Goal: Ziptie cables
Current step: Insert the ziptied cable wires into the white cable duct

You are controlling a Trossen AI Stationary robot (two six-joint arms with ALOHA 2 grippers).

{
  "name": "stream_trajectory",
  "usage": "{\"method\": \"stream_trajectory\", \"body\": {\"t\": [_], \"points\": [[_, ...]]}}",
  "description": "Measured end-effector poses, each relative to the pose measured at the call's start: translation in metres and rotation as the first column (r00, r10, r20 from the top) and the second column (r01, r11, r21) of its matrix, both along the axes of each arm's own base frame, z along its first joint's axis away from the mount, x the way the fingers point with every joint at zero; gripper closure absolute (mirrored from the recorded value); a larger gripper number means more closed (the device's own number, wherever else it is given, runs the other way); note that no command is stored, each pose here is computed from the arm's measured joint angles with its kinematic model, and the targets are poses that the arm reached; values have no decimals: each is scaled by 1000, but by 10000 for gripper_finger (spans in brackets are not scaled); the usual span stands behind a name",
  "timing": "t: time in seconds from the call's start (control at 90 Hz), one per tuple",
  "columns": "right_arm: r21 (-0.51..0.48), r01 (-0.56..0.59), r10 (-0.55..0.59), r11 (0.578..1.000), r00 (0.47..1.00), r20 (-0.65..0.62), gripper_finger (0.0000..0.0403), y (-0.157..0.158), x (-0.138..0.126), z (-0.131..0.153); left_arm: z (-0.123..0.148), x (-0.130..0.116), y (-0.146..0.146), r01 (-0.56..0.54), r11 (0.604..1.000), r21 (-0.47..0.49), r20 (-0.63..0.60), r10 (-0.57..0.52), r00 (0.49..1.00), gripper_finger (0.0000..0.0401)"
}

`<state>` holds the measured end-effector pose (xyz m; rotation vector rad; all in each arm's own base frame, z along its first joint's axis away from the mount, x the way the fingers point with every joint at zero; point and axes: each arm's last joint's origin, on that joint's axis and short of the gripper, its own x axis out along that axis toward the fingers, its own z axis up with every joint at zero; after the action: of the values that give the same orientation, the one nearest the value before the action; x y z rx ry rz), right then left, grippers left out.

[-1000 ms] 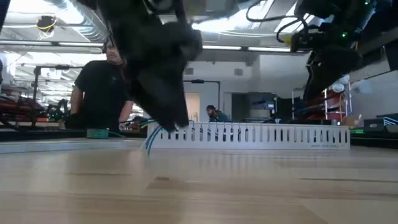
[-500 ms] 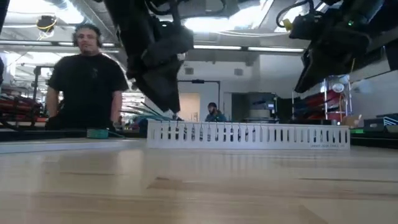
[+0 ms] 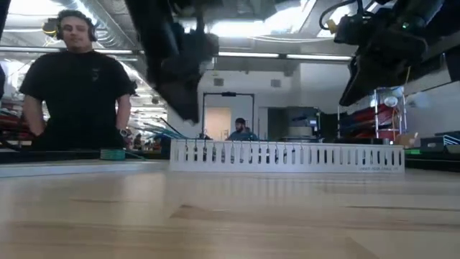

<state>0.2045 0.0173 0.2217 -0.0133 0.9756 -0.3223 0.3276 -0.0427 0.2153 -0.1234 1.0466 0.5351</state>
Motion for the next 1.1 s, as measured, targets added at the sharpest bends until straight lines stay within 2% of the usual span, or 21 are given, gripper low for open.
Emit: {"method": "stream_trajectory", "body": {"t": [0.1, 0.167, 0.278, 0.411, 0.478, 0.733, 0.844, 0.922, 1.033, 1.1], "points": [[0, -1, 1, 1000, 1000, 0, 261, 0, 0, 0, -6, -2, -5, 24, 997, -73, -28, -26, 999, 164], [0, 0, 0, 1000, 1000, 0, 261, 0, 0, 0, -14, -4, -9, 38, 995, -88, -56, -43, 997, 164], [0, 0, 0, 1000, 1000, 0, 261, 0, 0, 0, -26, -10, -11, 41, 998, -52, -141, -48, 989, 164], [0, 0, 0, 1000, 1000, 1, 261, 0, 0, 0, -28, -14, -3, -23, 998, 52, -162, 31, 986, 164], [0, 0, 0, 1000, 1000, 0, 261, 0, 0, 0, -28, -15, 1, -37, 997, 72, -174, 49, 983, 164], [4, 4, -4, 1000, 1000, 2, 261, 0, 0, 0, -30, -13, 13, -51, 996, 78, -176, 64, 982, 164], [2, 3, -3, 1000, 1000, -3, 261, 0, 0, 0, -33, -16, 10, -21, 998, 55, -220, 32, 975, 164], [-3, -4, 4, 1000, 1000, -7, 261, 0, -1, 0, -21, -17, 6, -31, 998, 47, -188, 39, 981, 164], [-26, -27, 27, 999, 1000, -16, 261, -1, -1, 0, 9, -16, 0, -25, 998, 54, -53, 27, 998, 164], [-65, -30, 29, 997, 999, -25, 261, -1, 0, -1, 17, -16, -3, -16, 998, 63, 5, 16, 1000, 164]]}}
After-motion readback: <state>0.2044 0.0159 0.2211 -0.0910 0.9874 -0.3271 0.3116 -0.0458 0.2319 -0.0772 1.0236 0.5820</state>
